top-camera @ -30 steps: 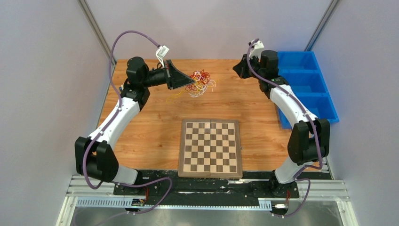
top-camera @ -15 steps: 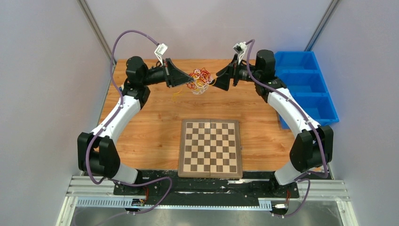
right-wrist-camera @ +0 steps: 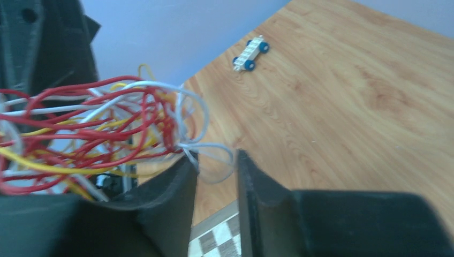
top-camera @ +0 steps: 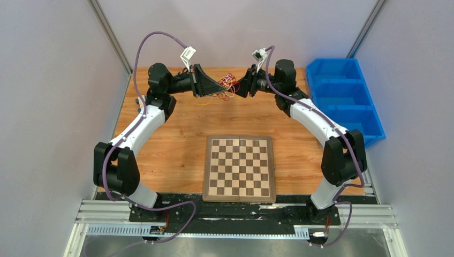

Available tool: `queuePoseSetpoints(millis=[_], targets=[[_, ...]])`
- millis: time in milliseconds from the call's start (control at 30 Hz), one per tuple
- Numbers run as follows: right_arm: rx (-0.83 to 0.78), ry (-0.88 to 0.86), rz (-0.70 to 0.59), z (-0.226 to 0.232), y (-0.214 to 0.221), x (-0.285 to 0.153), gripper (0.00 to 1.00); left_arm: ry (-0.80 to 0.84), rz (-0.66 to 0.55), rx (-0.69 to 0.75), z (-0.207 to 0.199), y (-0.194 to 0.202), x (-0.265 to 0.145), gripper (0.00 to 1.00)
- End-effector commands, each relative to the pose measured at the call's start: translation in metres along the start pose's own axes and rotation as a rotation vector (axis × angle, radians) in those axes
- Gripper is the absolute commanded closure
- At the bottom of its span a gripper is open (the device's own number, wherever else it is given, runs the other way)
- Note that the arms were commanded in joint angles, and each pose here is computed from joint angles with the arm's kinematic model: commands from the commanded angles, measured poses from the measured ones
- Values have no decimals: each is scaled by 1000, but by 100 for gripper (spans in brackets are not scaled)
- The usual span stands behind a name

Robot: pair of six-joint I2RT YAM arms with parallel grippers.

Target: Untangle the cables

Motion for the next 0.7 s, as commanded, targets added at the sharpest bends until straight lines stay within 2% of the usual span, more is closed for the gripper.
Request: queuePoseSetpoints(millis=[0,33,67,167,233,267,333,367,400,433,500,667], targets=[[-70,113,-142,-15,-34,5,85,85,2,82,-23,-19,3,100],[-69,133,-153,-19,-36,4,96,87,5,100,-25,-20,2,100],[-69,155,-160,-24,-36,2,100,79,15,85,-24,-18,1,100],[-66,218,-148,-41,-31,-7,100,47,17,119,-26,-20,-3,100],[-58,158,-102,-40,-24,-14,96,10,18,123,-23,-20,-7,100],[-49,95,-64,-32,-19,-18,81,-3,18,127,-23,-20,-9,100],[-49,-12,-7,-12,-9,-28,41,-14,9,128,-22,-21,-11,100],[-53,-51,17,-3,-3,-32,28,-16,3,125,-21,-21,-10,100],[-50,-75,34,5,2,-37,20,-8,-9,119,-22,-24,-10,100],[-47,-93,46,10,6,-41,14,-2,-17,116,-22,-25,-9,100],[-71,-125,54,25,9,-49,9,23,-50,133,-25,-32,-8,100],[-74,-239,31,59,1,-57,5,93,-65,87,-31,-36,-5,100]])
Point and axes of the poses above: each gripper's point midway between its finger pads, its own x axis out along the fingers, its own z axis along the line the jaws close on, y = z × x, the point moved 3 cm from there along -x, back along the fingers, and after that the axes turned 12 degrees about x, right-handed, at the moved point
